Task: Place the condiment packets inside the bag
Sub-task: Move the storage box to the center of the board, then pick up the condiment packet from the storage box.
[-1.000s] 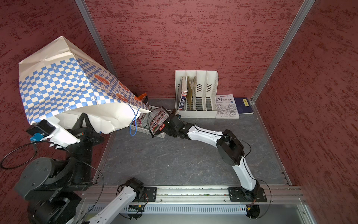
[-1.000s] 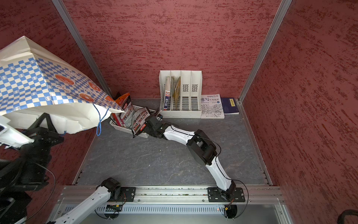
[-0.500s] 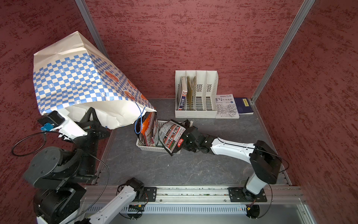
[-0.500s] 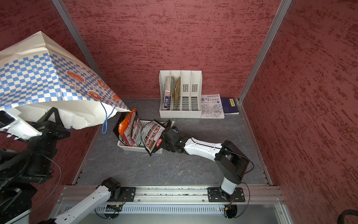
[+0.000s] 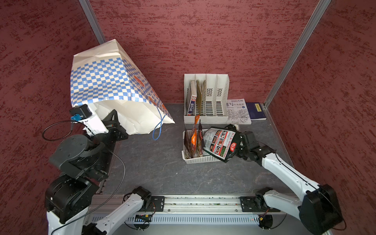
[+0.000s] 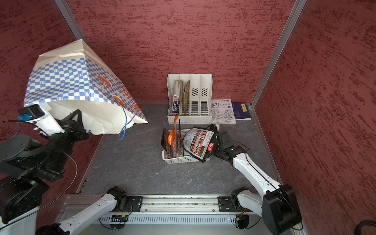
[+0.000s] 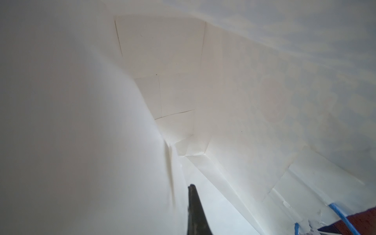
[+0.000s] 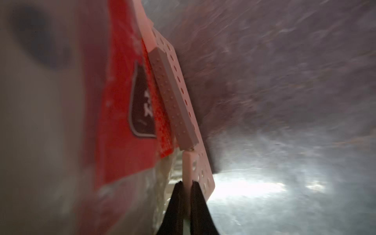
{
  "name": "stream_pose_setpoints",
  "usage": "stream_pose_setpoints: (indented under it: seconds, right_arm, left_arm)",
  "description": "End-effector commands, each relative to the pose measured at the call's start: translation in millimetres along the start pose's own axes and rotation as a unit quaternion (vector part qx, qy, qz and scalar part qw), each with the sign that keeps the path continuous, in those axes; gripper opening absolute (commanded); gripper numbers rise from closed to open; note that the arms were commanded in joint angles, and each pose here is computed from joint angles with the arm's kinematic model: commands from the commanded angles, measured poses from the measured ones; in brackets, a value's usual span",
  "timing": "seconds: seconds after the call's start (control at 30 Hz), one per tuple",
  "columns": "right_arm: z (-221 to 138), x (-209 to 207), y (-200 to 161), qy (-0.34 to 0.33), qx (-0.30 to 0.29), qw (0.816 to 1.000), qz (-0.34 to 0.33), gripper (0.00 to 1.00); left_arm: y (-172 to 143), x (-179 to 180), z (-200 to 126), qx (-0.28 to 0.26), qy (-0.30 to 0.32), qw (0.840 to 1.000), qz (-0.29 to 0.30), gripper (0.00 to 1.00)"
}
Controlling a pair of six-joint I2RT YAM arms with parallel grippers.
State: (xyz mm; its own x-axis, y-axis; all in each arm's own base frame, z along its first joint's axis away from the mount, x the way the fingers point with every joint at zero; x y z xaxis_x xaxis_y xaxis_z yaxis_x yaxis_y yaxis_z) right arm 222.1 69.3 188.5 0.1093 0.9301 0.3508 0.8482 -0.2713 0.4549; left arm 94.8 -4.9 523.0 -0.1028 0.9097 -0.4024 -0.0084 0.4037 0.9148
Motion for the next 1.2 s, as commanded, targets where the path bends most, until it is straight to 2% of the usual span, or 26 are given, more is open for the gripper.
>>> stream_pose_setpoints:
  seconds: [0.0,0.17,0.37,0.4,0.47,0.57,0.63,0.73,0.87,0.97,1.07,1.17]
  right_arm:
    - [-9,-39,8,-0.074,-0.014,0.997,-0.024,0.0]
    - [-8,-84,20,-0.081,-0.021,0.996,0.033,0.0]
    - [-18,-109,38,-0.11,-0.032,0.992,0.06,0.0]
    - [-21,-109,39,-0.114,-0.036,0.991,0.064,0.05]
    - [-29,-107,40,-0.118,-0.045,0.99,0.065,0.24]
    - [-50,-100,37,-0.122,-0.068,0.988,0.065,0.47]
    - [-68,-96,30,-0.13,-0.083,0.986,0.067,0.57]
    - [-97,-87,18,-0.143,-0.11,0.981,0.064,0.67]
    - [-144,-70,8,-0.136,-0.176,0.974,0.048,0.68]
    - [-174,-52,8,-0.097,-0.221,0.97,0.017,0.69]
    - [-193,-33,14,-0.029,-0.242,0.969,-0.032,0.69]
    - [-204,-15,18,0.044,-0.258,0.962,-0.079,0.69]
  left_arm:
    - [-24,-6,15,0.089,-0.002,0.996,0.028,0.0]
    - [-65,-15,37,0.226,-0.007,0.973,0.046,0.0]
    - [-108,-24,50,0.39,-0.033,0.919,0.038,0.0]
    - [-116,-24,53,0.415,-0.031,0.909,0.037,0.0]
    - [-129,-22,60,0.459,-0.024,0.888,0.032,0.0]
    - [-148,-10,74,0.518,-0.001,0.855,0.003,0.0]
    - [-157,-1,84,0.544,0.008,0.839,-0.026,0.0]
    - [-165,4,96,0.567,0.007,0.821,-0.059,0.0]
    - [-176,0,115,0.605,0.012,0.791,-0.09,0.0]
    - [-187,0,128,0.632,0.024,0.767,-0.111,0.0]
    - [-192,1,137,0.642,0.03,0.757,-0.118,0.0]
    - [-191,0,142,0.637,0.022,0.76,-0.126,0.05]
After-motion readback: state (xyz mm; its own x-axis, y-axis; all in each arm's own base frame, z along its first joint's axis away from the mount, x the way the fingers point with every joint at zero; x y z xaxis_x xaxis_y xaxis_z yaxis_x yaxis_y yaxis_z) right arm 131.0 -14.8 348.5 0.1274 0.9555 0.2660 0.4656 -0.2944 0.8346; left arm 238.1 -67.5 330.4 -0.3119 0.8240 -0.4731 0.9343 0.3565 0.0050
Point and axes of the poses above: each gripper's point midway between its finger pads, its own z axis out along the fingers, its own x axis along the line the jaws close on, y = z × x, the point moved 10 cm from there along -z, back along the fingers, and after that the axes turned 13 degrees about -z, right-handed, at the moved point
